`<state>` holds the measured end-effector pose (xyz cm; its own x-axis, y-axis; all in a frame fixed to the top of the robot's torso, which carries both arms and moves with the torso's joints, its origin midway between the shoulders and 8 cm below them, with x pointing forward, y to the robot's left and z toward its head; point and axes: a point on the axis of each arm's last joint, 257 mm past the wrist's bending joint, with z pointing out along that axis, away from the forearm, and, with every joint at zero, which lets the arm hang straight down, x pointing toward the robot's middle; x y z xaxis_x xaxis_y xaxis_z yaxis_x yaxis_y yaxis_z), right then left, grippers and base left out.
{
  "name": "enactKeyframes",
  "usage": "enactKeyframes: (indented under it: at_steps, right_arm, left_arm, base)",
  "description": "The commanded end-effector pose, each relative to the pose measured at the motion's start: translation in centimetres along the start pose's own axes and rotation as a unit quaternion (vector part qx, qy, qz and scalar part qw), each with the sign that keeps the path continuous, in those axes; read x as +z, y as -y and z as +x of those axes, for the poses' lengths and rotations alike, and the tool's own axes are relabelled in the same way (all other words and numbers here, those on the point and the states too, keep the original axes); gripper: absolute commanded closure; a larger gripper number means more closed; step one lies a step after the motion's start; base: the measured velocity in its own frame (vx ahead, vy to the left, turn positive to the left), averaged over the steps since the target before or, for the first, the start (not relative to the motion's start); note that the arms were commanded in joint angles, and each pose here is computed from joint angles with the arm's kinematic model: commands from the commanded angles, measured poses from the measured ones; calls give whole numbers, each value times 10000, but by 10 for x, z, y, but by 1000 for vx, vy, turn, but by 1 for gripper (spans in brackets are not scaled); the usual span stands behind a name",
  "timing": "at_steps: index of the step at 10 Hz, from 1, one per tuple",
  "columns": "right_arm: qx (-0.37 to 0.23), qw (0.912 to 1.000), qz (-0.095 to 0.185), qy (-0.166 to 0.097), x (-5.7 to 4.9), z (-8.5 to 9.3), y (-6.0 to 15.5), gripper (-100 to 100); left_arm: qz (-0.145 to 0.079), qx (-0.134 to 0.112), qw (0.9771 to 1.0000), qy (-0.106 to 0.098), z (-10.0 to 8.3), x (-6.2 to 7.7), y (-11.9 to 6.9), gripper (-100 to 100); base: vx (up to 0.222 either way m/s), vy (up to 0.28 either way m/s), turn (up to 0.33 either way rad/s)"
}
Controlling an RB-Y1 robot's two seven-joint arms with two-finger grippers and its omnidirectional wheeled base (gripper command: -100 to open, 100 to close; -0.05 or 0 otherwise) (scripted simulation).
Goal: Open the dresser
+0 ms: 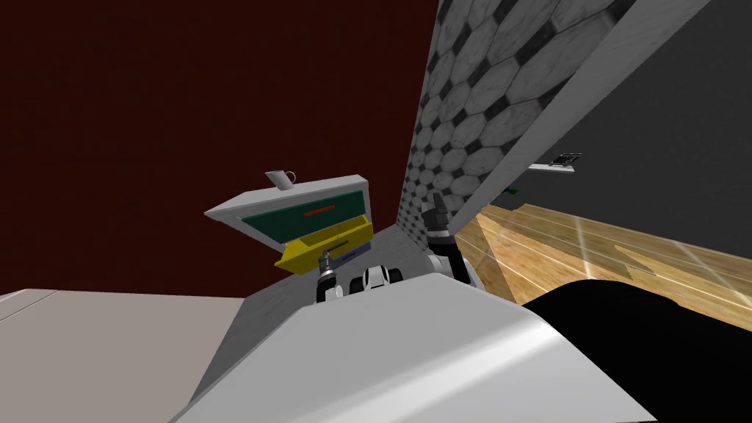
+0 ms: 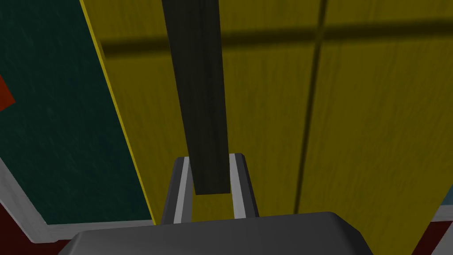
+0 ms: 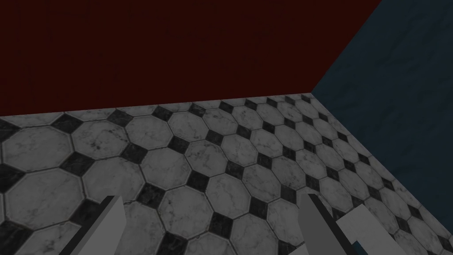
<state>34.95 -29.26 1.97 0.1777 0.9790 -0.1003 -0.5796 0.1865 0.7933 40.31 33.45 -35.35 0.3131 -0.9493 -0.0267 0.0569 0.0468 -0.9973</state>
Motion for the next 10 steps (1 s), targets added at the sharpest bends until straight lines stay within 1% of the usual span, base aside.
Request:
enactKeyframes:
  at_steps: [1,4,9,10]
  right_arm:
    - [-1,10000,1,0,0,0,0,0]
    - [-2,10000,2,0,0,0,0,0]
    - [-2,10000,1,0,0,0,0,0]
    - [-1,10000,1,0,0,0,0,0]
  left_arm:
    - [-1,-11,10000,-49,5,16,9,-100]
    - [-2,-25,9999,-124,11,38,23,-100]
    - [-1,-39,9997,-256,23,72,50,-100]
    - [-100,-38,9996,-245,22,65,39,-100]
  base:
    - [-43,-19,40]
    - [-19,-11,42]
    - [-57,-18,48]
    - [-14,-5,2]
